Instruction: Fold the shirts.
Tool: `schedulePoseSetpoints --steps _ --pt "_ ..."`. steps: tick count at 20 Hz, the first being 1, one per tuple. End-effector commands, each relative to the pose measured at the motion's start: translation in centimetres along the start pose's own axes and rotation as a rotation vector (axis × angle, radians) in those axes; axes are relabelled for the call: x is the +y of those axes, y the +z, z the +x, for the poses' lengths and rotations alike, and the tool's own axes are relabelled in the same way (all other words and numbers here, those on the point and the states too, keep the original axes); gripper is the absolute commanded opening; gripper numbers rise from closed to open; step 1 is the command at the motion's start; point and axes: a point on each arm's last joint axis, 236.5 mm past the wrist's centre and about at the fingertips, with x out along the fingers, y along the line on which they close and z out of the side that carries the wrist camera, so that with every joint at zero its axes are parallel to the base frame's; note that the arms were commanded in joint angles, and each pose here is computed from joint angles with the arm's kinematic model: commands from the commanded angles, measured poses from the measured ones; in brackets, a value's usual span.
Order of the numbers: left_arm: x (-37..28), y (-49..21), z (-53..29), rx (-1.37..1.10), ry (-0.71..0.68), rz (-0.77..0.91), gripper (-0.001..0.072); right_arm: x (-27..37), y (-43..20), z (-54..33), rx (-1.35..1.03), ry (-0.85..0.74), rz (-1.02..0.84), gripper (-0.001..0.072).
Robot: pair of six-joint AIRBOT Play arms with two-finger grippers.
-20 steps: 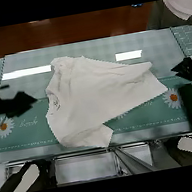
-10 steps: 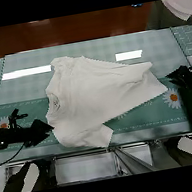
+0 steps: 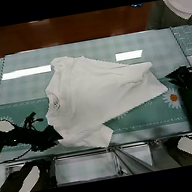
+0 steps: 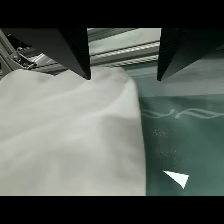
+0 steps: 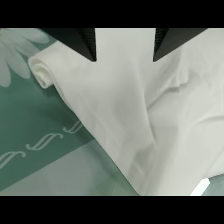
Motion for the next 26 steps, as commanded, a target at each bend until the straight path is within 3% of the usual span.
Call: schedulePoseSetpoints --steps 1,5,6,7,8,15,26 --pt "-0.9 0.3 1.3 -0.018 -0.010 -0.009 0.0502 0.0 0.0 0.0 -0.002 -0.001 -0.001 0.0412" --pt "-1.6 0.2 3.7 -0.047 -0.072 -0.055 0.0501 0.0 0.1 0.0 -0.004 -0.002 -0.001 0.0412" --pt "-1.9 0.5 3.7 -0.061 -0.082 -0.058 0.0455 -0.1 0.1 0.0 -0.005 -0.003 -0.002 0.0413" --pt "-2.4 1.0 3.5 -0.081 -0.104 -0.043 0.0125 -0.2 0.2 0.0 -0.007 -0.008 -0.003 0.0412" --pt "-3.2 1.5 3.1 -0.102 -0.125 -0.003 0.0016 -0.5 0.3 -0.1 -0.011 -0.021 -0.007 0.0412" --pt "-5.9 3.9 0.5 -0.183 -0.162 0.080 0.0017 -7.3 -1.5 -1.5 0.055 -0.247 0.128 0.0412" --pt "-6.5 5.2 0.0 -0.244 -0.185 0.080 0.0017 -6.1 -1.3 4.8 0.192 -0.099 0.201 0.0412"
